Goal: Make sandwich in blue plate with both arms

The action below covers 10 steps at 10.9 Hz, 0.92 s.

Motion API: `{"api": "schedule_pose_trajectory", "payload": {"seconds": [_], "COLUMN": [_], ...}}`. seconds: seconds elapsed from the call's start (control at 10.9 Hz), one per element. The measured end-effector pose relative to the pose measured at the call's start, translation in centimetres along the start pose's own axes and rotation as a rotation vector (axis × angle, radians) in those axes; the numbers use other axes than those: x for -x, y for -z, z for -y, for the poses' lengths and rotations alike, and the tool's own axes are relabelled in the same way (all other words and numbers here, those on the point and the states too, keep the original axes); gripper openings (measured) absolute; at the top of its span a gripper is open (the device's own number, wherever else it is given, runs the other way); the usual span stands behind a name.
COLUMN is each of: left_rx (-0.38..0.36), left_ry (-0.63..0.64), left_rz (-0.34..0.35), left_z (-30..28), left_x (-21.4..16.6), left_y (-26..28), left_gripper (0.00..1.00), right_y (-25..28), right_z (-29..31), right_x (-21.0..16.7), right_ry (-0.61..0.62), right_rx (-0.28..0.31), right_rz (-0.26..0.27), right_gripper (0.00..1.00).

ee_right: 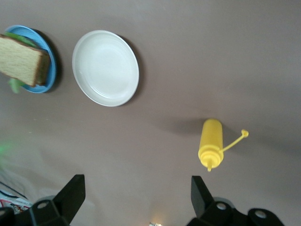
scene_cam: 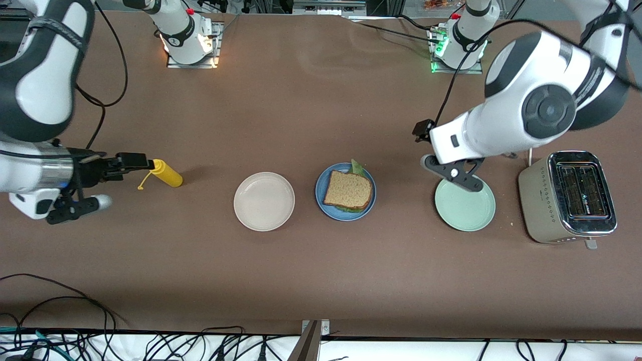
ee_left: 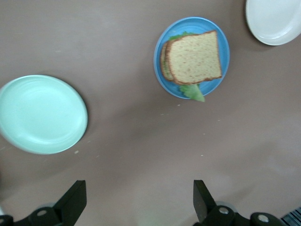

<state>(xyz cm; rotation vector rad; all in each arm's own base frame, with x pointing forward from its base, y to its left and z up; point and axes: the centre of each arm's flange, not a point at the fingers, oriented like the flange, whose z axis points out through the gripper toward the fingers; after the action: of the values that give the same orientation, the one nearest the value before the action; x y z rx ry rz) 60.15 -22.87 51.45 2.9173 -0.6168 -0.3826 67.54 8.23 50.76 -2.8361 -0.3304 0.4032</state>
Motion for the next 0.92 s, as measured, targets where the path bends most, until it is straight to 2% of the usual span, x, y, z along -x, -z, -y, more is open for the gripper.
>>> {"api": "schedule_pose_trajectory", "payload": {"seconds": [0.18,0.46,0.55,0.74,0.83,0.92], "left_rx": [-0.096,-0.153,-0.161,-0.167,-0.163,-0.114], "left_ry": [0.04,0.134,0.168,0.222,0.252,0.282], "left_rz": [-0.031,-0.1,-0.123,-0.185,-0.194,-0.202], "left_z": [-0.3,2.3,3.6,6.1,7.6,9.0], "left_x": [3.2,7.8,9.3,11.4,12.1,12.6], "left_y": [3.2,5.8,6.6,8.0,8.2,8.1], "left_gripper": [1.0,1.0,1.0,1.0,1.0,1.0], "right_y": [-1.7,-2.8,-3.0,-3.5,-4.2,-4.9], "right_z": [2.8,5.3,5.3,3.7,2.3,0.8], "right_x": [-0.2,0.5,1.0,2.3,3.1,4.2], "right_ry": [-0.076,-0.126,-0.135,-0.153,-0.168,-0.184], "right_rx": [0.106,0.229,0.254,0.263,0.256,0.26], "right_rz": [0.071,0.137,0.151,0.161,0.151,0.127], "right_gripper": [1.0,1.0,1.0,1.0,1.0,1.0]}}
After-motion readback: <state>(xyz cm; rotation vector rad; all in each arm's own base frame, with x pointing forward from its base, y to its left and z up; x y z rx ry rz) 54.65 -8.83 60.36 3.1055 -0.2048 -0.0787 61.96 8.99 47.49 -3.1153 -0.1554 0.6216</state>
